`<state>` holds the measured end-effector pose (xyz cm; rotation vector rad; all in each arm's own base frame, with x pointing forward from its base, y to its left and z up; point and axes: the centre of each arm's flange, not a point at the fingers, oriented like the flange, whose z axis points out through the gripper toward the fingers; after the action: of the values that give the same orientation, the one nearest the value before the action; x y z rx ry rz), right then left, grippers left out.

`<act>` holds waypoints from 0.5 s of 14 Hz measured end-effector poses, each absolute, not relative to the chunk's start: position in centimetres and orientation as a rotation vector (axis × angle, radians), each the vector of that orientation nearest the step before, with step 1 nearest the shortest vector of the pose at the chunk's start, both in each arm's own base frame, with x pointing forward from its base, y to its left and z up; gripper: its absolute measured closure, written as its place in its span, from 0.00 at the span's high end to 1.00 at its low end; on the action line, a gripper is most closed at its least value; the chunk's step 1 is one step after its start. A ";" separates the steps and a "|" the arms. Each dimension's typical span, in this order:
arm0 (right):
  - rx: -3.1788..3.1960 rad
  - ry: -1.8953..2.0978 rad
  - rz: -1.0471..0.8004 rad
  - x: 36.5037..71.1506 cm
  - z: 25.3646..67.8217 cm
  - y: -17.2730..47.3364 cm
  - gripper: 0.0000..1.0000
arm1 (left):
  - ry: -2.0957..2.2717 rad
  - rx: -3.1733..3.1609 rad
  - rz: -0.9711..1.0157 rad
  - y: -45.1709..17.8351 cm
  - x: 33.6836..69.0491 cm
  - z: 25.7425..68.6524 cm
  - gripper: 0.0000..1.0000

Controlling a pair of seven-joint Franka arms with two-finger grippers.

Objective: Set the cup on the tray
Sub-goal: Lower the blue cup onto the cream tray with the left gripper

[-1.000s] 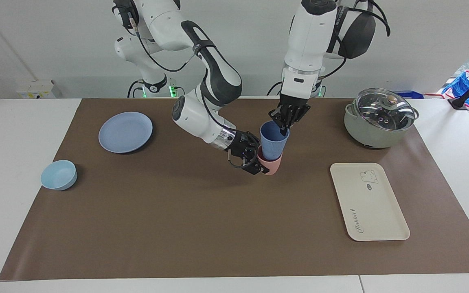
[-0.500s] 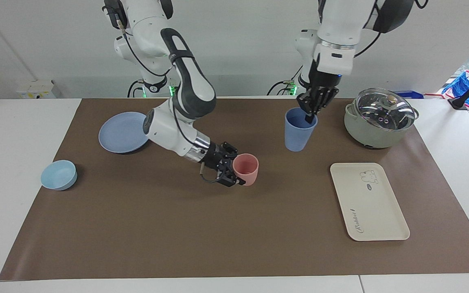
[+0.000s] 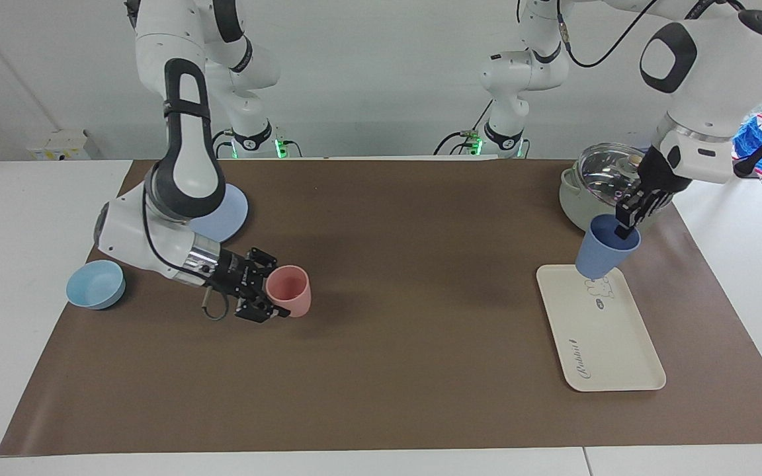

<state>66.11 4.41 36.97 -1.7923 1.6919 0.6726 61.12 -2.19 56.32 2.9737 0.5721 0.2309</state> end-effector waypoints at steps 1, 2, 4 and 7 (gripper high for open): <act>-1.810 1.697 0.675 65.8 36.7 2.0 0.78 | 0.536 2.987 0.230 -0.9 61.5 53.2 0.04; -1.844 1.697 0.676 65.4 36.5 -0.2 0.78 | 0.501 3.000 0.231 0.4 61.8 50.0 0.04; -1.888 1.668 0.687 64.6 36.1 -3.8 0.78 | 0.467 3.015 0.259 3.7 61.8 44.4 0.04; -1.925 1.653 0.705 63.7 35.5 -8.5 0.78 | 0.503 2.968 0.257 5.8 61.6 40.2 0.04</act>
<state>63.67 -8.51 35.46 -1.9254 1.6525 0.7051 61.60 5.76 40.19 2.9678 0.5025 0.2569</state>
